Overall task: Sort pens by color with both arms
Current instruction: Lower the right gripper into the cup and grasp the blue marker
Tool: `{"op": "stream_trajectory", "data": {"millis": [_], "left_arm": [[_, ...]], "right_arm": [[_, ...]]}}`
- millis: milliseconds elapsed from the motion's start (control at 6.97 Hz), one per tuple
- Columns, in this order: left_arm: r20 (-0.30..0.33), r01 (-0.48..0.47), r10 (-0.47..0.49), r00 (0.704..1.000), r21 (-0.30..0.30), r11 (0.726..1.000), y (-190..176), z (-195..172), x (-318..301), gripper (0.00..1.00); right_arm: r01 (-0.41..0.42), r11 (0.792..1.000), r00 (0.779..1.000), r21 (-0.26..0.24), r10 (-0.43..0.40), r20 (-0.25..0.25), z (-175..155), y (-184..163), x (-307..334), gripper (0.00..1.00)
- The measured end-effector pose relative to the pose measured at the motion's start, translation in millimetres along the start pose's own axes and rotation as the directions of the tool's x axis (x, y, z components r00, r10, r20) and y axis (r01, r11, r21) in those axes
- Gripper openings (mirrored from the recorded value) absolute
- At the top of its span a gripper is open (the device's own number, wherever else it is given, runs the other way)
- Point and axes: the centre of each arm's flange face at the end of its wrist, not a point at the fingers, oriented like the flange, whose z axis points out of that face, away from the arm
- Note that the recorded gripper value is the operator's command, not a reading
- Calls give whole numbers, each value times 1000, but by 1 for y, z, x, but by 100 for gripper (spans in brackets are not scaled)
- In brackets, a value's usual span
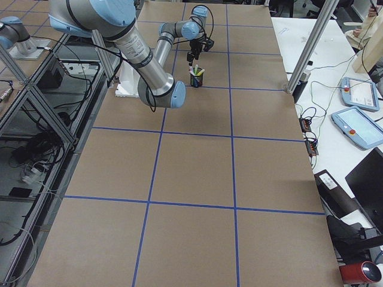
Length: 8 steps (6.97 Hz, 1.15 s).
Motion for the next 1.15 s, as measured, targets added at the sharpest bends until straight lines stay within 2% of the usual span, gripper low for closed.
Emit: {"op": "stream_trajectory", "data": {"millis": [431, 861, 1148], "left_arm": [[7, -11, 11, 1000, 10, 1000, -4, -5, 3, 99], [10, -15, 15, 1000, 13, 1000, -5, -7, 5, 99], [10, -17, 17, 1000, 14, 1000, -5, -7, 6, 99]], "right_arm": [[-60, 998, 998, 1, 60, -7, 6, 1, 3, 75], [-67, 998, 998, -9, 67, -19, 14, 12, 5, 64], [-74, 997, 997, -16, 74, -26, 19, 20, 6, 64]]}}
